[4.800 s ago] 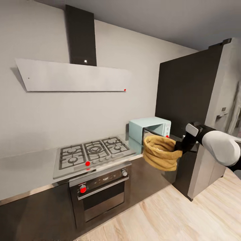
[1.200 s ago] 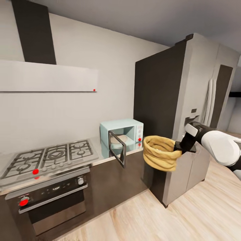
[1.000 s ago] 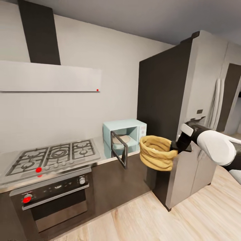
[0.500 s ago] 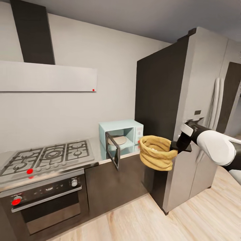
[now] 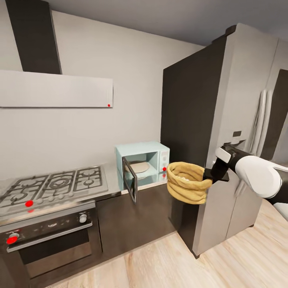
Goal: In the kitchen, take the popcorn bag from the countertop, put it into the microwave, and heat it until the popcorn is cooked so the cooked popcorn ends up inside the bag.
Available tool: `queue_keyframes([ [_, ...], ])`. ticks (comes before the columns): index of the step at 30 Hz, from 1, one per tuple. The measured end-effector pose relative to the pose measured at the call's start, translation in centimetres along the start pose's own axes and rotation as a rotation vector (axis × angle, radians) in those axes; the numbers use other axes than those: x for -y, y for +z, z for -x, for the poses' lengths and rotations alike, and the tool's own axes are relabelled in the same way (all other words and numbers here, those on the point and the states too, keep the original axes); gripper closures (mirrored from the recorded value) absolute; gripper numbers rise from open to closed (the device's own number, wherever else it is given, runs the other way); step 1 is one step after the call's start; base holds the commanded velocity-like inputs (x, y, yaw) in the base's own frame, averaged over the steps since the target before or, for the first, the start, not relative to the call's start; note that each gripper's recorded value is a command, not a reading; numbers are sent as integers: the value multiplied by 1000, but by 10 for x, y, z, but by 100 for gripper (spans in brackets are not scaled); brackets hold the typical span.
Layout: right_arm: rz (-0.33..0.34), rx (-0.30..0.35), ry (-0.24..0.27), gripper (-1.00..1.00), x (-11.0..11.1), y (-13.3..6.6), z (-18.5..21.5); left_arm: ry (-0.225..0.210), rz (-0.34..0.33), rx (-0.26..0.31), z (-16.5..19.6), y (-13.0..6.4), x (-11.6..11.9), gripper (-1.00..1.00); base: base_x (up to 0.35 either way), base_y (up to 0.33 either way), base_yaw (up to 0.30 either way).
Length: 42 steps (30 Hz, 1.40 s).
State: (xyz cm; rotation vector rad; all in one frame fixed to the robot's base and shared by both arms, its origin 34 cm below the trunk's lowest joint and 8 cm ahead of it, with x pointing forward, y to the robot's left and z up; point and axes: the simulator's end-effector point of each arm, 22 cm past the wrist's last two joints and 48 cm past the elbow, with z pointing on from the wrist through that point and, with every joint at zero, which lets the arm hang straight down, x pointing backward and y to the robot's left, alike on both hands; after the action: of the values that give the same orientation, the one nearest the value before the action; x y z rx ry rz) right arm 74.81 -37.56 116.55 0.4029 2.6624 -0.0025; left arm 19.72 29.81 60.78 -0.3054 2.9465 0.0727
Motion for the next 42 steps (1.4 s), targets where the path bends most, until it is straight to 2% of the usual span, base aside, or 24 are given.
queue_keyframes([
  [16, -1, -16, -5, 100, -3, 10, -2, 1, 3, -16, -6, 0, -1, -100, 18, -12, 228],
  [27, -4, -20, -5, 100, -3, 14, -3, 2, 3, -21, -8, 0, 0, -100, 218, -181, 37],
  [36, -6, -30, -6, 100, -3, 21, -4, 2, 5, -32, -13, 0, -2, -100, 29, -25, 96],
  [42, -9, -38, -6, 100, -3, 26, -5, 3, 6, -41, -16, 0, -2, -100, 140, -197, 114],
])
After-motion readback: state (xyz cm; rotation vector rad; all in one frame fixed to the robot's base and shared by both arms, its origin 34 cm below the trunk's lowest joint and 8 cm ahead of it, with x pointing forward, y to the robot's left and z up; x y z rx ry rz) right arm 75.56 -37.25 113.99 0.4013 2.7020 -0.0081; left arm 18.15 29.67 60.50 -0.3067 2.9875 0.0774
